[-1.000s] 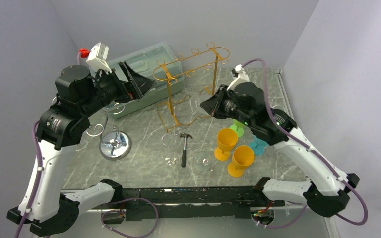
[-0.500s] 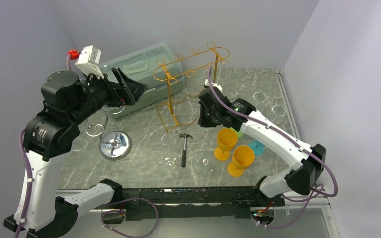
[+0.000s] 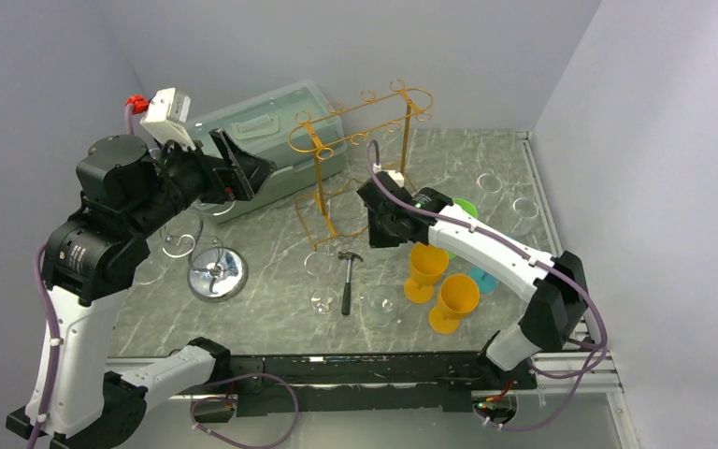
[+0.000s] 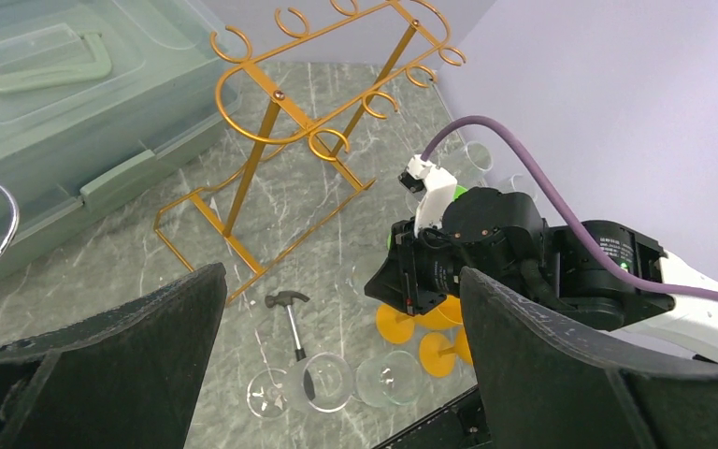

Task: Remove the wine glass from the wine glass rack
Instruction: Place the wine glass at the center of the board.

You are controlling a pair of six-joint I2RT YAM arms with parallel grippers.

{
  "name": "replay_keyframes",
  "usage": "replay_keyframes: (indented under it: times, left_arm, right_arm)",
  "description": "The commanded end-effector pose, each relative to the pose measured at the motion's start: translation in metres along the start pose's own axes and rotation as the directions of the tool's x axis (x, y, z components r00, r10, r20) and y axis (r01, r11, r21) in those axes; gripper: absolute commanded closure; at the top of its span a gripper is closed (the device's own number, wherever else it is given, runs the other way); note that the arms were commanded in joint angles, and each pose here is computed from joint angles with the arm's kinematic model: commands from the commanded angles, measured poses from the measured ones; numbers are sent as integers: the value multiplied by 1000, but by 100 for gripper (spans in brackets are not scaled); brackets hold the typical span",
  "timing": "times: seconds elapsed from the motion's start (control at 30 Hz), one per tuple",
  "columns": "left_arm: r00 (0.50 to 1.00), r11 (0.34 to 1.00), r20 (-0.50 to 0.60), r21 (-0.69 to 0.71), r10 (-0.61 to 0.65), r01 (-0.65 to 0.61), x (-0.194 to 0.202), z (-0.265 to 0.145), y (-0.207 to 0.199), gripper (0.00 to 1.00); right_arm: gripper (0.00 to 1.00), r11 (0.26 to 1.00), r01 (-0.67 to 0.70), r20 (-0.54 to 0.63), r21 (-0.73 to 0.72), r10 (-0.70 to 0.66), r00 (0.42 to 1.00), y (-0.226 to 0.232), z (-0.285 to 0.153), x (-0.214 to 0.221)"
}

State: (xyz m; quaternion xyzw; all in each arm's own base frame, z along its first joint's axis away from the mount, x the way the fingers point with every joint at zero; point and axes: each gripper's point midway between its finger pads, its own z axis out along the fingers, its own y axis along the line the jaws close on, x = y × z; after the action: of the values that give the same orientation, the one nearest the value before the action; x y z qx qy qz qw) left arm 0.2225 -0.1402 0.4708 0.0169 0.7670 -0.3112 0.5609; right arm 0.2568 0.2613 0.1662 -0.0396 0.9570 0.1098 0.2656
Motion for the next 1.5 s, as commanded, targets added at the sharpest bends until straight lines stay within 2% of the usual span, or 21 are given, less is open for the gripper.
replay_keyframes:
  times: [0.0,0.67,1.07,1.47]
  left_arm:
    - [999,1000,32,-7,24,-24,-6,-4,1,1]
    - [1000,999,-1,-36,15,-15,5,10,11,1]
    - [1000,998,-10,-66,13,-14,8,14,17,0]
    - [1000,995,-8,-93,16,-16,9,14,23,0]
  right_arm:
    - [100,1000,-4,65,-3,4,998,3,5,-14]
    - [100,999,-6,-16,44,7,1000,-22,30,15]
    - [85,999,21,-32,45,-20,999,-18,40,14]
    - [71,999,34,5,27,-34,999,-6,27,-1]
